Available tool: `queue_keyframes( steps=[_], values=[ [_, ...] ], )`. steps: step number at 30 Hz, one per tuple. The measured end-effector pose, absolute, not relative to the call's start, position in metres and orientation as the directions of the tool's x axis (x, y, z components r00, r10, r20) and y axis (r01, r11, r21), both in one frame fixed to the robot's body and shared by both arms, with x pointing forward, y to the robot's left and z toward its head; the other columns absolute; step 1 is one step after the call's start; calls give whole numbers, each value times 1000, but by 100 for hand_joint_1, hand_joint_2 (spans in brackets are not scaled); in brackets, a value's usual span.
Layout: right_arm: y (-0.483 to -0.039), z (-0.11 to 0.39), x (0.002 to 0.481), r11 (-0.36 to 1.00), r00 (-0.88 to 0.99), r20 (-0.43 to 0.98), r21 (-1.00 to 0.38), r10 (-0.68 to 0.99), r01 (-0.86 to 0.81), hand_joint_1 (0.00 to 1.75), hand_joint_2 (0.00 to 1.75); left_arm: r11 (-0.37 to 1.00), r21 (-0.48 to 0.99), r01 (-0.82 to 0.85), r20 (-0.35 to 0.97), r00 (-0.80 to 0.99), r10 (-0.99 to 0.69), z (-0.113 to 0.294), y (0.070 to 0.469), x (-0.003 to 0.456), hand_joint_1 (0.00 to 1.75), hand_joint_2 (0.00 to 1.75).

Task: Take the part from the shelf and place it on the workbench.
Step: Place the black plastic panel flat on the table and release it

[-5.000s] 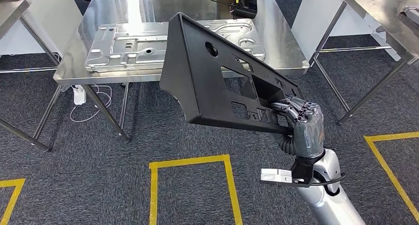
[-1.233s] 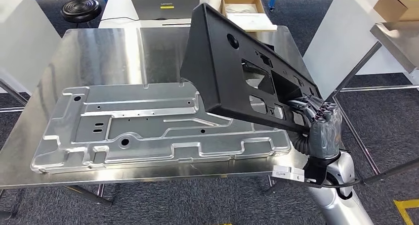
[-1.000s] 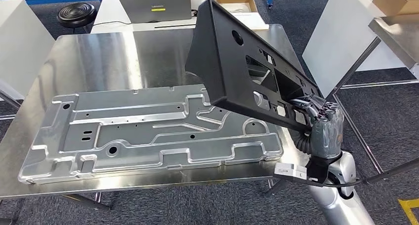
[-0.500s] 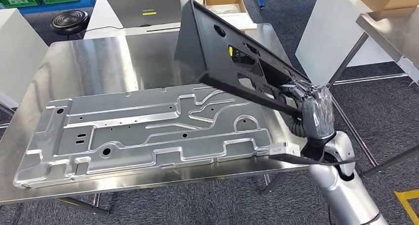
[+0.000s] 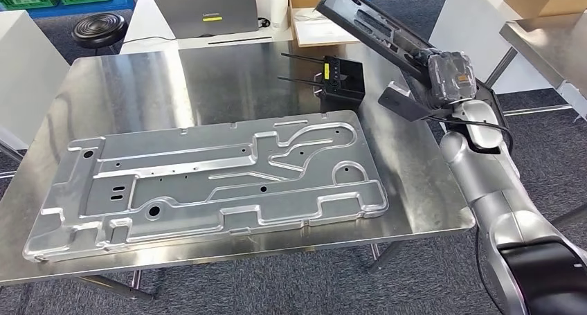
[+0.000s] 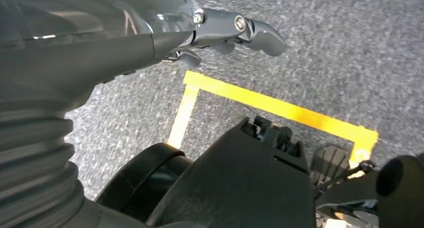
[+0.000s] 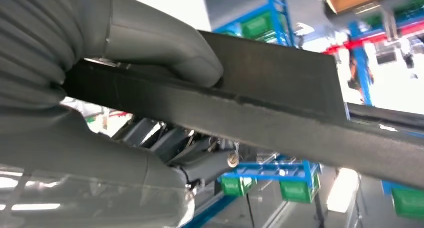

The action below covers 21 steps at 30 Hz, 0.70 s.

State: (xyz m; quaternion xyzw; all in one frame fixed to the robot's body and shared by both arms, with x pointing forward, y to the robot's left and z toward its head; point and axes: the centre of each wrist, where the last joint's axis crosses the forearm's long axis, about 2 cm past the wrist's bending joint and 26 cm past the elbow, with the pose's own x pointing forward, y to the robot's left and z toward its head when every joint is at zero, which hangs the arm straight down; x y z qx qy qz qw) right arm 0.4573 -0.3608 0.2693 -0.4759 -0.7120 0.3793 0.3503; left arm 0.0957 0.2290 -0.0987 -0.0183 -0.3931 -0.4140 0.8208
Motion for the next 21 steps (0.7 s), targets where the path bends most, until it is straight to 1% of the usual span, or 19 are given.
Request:
queue_keyframes(
  steps=[4, 8, 13, 21],
  values=[
    [-343, 255, 471, 173, -215, 101, -922, 971, 347, 175, 175, 636, 303, 710, 665, 320, -675, -97, 233, 103, 0, 175],
    [-323, 243, 476, 121, -183, 72, -954, 980, 273, 175, 175, 617, 314, 722, 660, 302, -688, -97, 239, 109, 0, 175],
    [-295, 232, 478, 73, -209, 30, -977, 977, 202, 175, 175, 597, 316, 738, 653, 287, -701, -97, 244, 110, 0, 175],
    [-238, 226, 475, 14, -318, -28, -991, 948, 131, 175, 175, 578, 317, 752, 676, 248, -694, -97, 246, 110, 0, 175]
  ],
)
